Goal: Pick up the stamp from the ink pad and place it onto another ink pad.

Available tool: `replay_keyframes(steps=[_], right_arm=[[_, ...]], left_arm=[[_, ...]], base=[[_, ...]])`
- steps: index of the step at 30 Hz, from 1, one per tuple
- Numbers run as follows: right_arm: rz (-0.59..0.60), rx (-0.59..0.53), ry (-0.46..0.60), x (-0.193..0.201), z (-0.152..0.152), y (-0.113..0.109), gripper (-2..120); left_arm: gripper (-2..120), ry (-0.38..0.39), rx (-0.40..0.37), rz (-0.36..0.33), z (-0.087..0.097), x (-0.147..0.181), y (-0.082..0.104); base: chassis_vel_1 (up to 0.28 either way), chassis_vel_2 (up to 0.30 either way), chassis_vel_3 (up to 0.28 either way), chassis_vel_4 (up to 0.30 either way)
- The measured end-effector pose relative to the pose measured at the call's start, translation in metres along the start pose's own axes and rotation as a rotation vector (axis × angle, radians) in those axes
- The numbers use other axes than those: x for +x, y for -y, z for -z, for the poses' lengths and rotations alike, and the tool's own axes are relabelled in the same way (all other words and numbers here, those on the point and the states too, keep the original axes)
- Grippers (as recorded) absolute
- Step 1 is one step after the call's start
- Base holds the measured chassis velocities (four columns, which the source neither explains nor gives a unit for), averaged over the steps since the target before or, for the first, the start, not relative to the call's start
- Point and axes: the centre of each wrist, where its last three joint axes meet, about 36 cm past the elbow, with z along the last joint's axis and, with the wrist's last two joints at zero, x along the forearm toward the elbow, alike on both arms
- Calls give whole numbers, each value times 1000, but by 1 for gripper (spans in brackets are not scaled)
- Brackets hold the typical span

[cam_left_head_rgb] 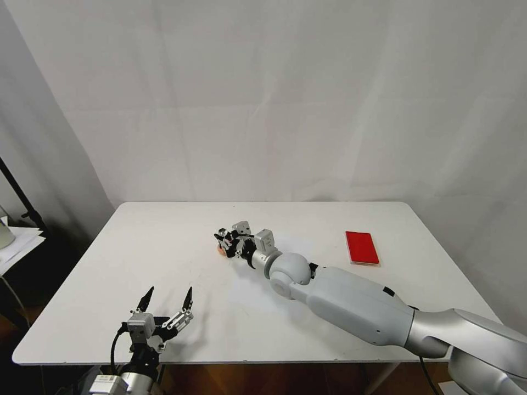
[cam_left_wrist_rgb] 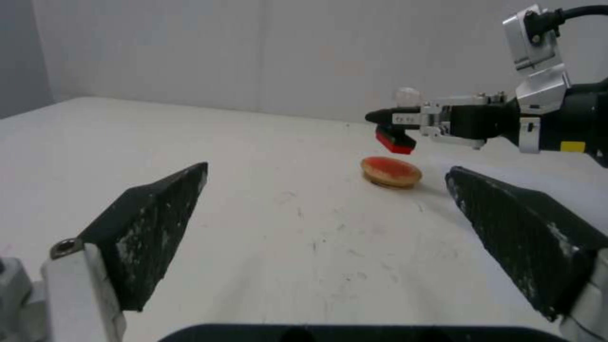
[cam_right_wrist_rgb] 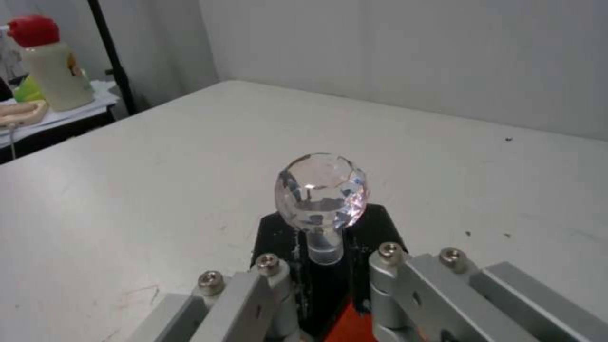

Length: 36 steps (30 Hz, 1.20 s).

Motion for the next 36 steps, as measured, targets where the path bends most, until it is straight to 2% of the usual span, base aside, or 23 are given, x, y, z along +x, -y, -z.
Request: replay_keyframes(steps=[14, 36], right_arm=[[-20, -17, -12, -1, -15, 4, 10], [-26, -47, -12, -4, -22, 0, 10]], left_arm=[[100, 0, 0, 0, 0, 0, 0], [100, 0, 0, 0, 0, 0, 0]], base=[[0, 0, 0, 0], [0, 0, 0, 0]])
